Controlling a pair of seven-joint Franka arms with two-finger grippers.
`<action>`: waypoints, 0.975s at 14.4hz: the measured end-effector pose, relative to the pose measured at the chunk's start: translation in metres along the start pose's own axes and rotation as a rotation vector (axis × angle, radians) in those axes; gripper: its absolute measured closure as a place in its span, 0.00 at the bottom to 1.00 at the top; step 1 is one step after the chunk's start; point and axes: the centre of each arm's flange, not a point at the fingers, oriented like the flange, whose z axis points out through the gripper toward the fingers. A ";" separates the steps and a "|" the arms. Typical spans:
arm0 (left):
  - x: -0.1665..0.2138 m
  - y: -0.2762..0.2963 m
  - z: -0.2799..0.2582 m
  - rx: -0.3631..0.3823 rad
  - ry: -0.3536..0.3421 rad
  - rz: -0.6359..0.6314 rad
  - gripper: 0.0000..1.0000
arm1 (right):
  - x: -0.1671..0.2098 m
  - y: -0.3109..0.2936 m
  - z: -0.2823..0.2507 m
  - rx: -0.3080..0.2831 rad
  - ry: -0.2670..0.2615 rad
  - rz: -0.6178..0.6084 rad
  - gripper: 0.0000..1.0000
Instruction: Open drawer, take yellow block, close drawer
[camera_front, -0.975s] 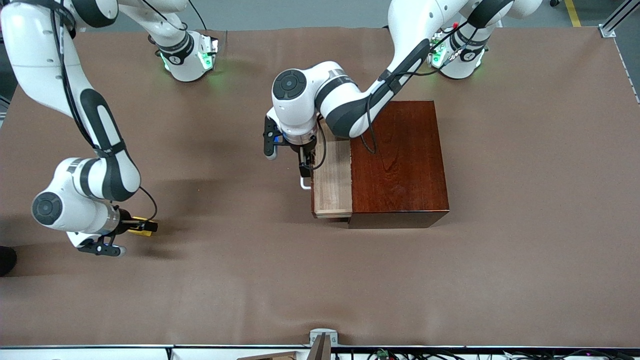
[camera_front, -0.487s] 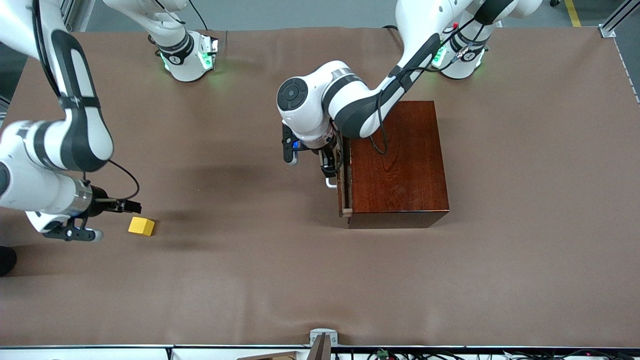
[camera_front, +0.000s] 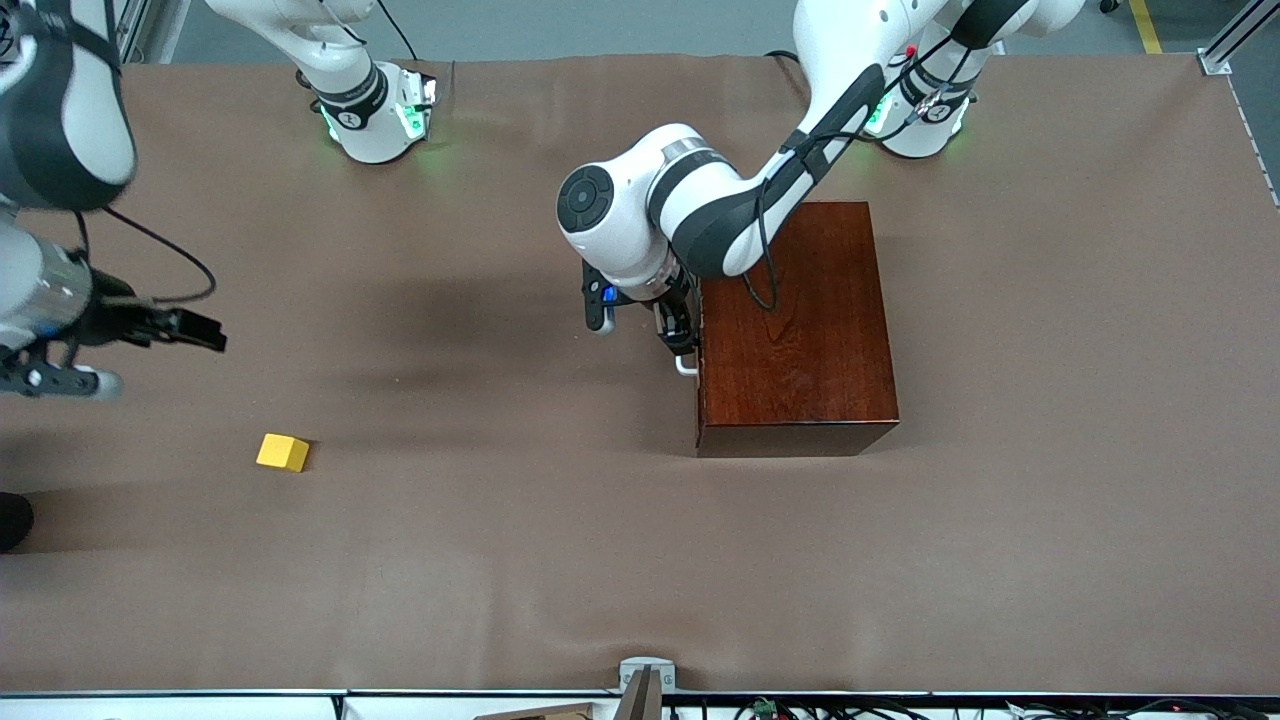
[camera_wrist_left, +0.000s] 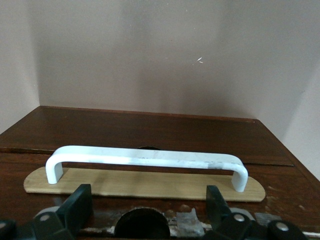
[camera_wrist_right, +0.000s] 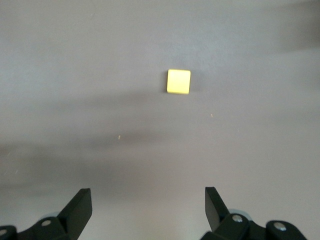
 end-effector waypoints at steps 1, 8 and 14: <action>0.000 0.000 0.000 0.000 -0.001 0.000 0.00 | -0.008 0.000 -0.018 0.000 0.001 -0.001 0.00; 0.010 -0.001 -0.029 0.027 0.145 -0.347 0.00 | -0.037 0.004 -0.070 0.003 0.062 0.006 0.00; -0.117 -0.039 -0.148 -0.040 0.257 -0.869 0.00 | -0.038 0.009 -0.072 0.004 0.082 0.016 0.00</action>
